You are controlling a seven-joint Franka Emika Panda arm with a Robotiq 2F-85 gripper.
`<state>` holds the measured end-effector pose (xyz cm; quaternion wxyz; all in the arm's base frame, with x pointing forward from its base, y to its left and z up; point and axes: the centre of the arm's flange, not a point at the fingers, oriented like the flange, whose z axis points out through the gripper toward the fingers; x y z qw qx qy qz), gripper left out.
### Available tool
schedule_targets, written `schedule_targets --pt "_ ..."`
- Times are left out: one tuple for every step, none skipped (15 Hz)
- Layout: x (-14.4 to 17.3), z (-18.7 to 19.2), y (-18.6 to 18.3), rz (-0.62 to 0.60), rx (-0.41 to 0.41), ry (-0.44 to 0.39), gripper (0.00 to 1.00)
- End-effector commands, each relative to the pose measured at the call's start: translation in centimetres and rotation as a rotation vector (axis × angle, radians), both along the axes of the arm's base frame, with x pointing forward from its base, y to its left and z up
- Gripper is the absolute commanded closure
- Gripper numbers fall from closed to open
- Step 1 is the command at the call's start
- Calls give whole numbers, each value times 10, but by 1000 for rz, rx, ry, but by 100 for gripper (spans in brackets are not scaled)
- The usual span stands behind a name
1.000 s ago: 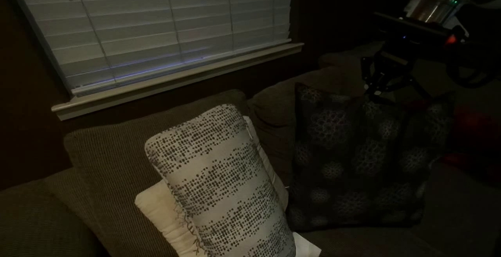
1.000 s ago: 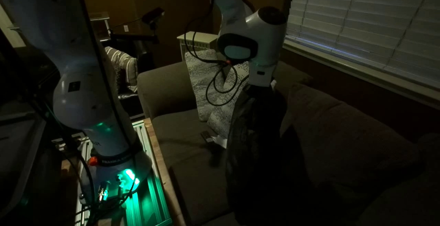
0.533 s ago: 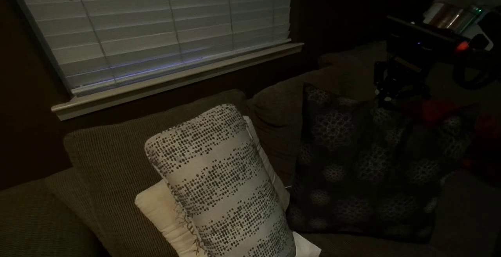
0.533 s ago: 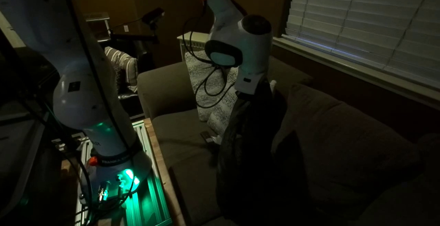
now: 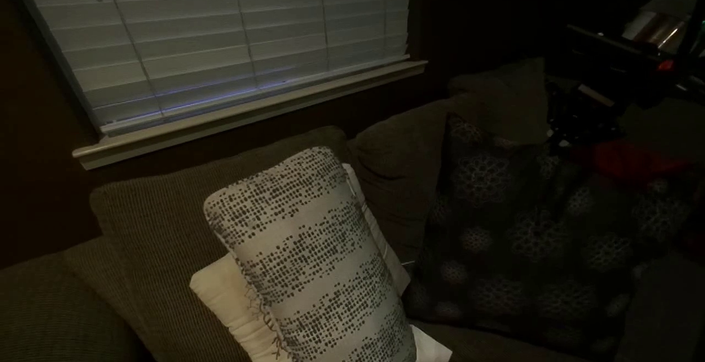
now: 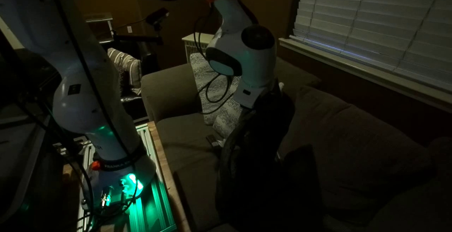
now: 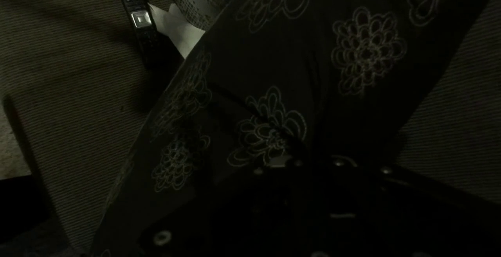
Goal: Move the black pillow to the seat
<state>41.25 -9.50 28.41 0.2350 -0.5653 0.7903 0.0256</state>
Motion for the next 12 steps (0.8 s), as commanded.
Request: schedule_targets --pt "-12 22 -21 -87 46 -29 99" --pt "-14 21 -27 -101 52 -15 99" --pt "-16 19 -31 -113 61 -1 99" --pt "-18 18 -34 -127 55 17 99" --pt "-18 16 -39 -128 69 18 99" --pt "-18 15 -42 -129 78 18 99" --pt "-17 14 -45 -122 88 18 99" --pt "-17 14 -46 -113 98 19 99" --pt "-17 13 -46 -103 109 18 99" --pt "-17 12 -46 -77 113 15 99" --pt "-17 11 -47 -50 112 20 99" --pt "-18 8 -49 -18 119 28 99"
